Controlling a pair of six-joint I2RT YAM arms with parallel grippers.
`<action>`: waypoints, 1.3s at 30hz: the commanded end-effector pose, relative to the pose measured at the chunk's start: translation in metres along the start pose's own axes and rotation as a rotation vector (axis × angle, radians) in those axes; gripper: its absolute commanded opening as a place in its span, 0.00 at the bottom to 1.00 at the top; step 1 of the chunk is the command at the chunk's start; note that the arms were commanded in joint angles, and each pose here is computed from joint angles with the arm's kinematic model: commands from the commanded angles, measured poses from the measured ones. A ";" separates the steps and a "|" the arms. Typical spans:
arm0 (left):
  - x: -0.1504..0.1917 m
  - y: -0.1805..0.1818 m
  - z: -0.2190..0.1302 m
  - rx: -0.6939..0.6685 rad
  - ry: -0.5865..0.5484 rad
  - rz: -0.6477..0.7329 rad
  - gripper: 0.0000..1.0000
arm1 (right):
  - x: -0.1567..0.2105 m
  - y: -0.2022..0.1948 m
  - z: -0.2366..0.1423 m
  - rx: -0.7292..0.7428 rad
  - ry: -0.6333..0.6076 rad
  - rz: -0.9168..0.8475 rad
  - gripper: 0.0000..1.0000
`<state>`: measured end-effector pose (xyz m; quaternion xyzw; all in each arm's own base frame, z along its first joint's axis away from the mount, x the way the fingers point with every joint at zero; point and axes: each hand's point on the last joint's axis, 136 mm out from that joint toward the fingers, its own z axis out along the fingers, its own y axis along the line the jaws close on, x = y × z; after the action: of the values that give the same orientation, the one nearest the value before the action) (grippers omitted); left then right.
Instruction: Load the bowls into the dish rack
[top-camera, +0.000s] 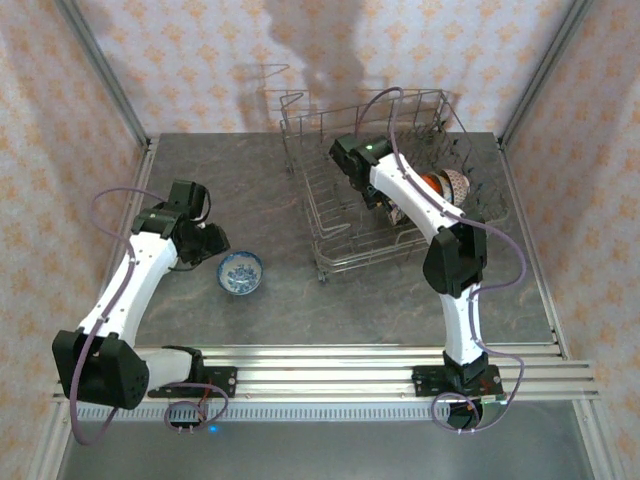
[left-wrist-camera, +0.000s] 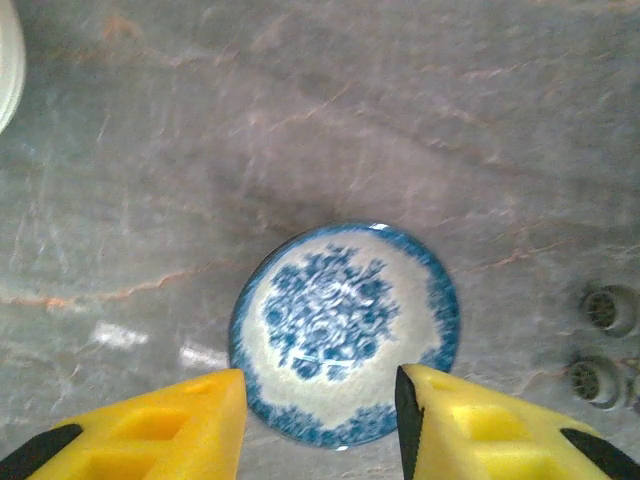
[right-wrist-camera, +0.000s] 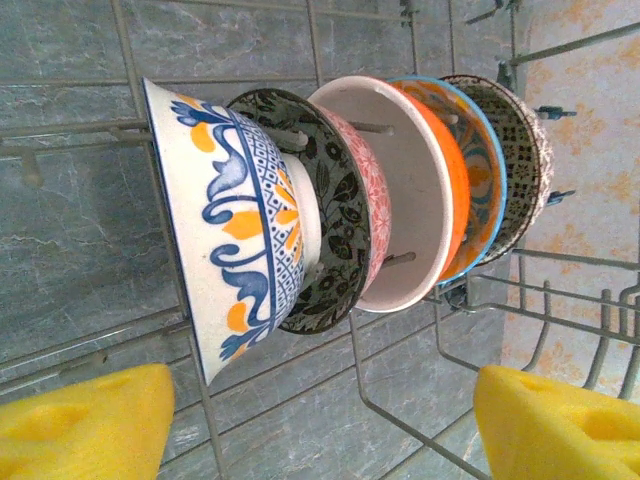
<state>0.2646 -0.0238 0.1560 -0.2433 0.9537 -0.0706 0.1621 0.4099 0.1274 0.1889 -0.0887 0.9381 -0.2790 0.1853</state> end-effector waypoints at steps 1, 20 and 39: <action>0.017 0.028 -0.001 -0.091 0.031 -0.047 0.45 | -0.005 0.000 -0.006 -0.057 -0.027 0.009 0.78; 0.056 0.048 0.051 -0.072 0.163 -0.124 0.49 | 0.002 -0.011 0.034 -0.044 0.038 0.057 0.78; 0.058 0.050 0.077 -0.103 0.213 -0.122 0.44 | 0.003 -0.028 -0.019 -0.107 -0.046 0.061 0.78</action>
<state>0.2224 -0.0140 0.0639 -0.2908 0.9537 -0.0583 0.0495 0.4168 0.1085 0.1726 -0.0708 0.9553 -0.2343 0.1655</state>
